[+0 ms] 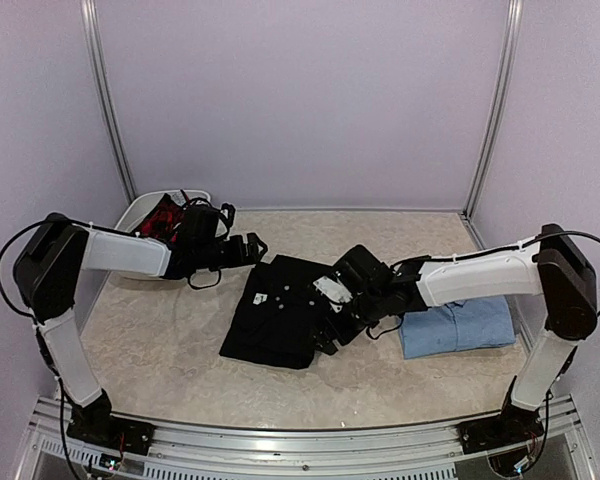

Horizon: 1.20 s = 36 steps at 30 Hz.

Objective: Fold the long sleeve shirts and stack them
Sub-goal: Rotate the square-folded shirt at the center of the board.

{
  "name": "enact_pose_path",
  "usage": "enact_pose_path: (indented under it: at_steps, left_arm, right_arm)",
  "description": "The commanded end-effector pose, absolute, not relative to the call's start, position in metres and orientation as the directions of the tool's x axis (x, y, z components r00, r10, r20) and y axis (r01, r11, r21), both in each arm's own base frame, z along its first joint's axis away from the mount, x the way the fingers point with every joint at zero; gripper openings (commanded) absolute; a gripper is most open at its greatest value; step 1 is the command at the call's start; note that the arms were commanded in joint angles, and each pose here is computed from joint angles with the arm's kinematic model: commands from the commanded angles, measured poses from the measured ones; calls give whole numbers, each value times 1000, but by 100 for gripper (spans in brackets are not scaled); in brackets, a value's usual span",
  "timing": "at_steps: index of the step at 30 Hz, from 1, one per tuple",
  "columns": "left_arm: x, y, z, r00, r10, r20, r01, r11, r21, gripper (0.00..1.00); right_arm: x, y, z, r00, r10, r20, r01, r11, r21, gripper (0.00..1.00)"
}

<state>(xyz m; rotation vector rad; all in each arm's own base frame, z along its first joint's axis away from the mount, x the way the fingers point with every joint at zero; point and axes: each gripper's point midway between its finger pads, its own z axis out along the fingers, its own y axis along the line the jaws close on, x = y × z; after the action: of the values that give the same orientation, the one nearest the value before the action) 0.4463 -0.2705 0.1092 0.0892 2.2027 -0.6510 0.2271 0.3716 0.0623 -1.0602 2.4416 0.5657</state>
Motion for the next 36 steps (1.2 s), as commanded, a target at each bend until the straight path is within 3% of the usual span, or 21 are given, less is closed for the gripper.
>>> enact_pose_path:
  at_steps: [1,11,15,25,32,36]
  left_arm:
    - [414,-247,127,-617,-171,-768,242,888,-392,99]
    - [290,-261,96,-728,-192,-659,196,862,-467,99]
    - [256,-265,90,-758,-213,-617,184,837,-515,98]
    - [204,-278,60,-844,-86,-530,230,834,-502,97]
    - [200,-279,51,-858,-90,-505,216,830,-514,96]
    - [198,-276,49,-863,-100,-496,201,832,-517,96]
  right_arm:
    - [283,354,103,-601,-505,-619,-741,642,195,96]
    - [396,362,112,-633,-380,-674,-701,651,292,97]
    - [428,362,96,-685,-339,-645,-658,667,349,98]
    - [456,360,55,-753,-304,-584,-606,667,433,97]
    - [429,368,46,-758,-357,-546,-641,564,521,82]
    - [415,365,37,-770,-372,-519,-634,545,549,63]
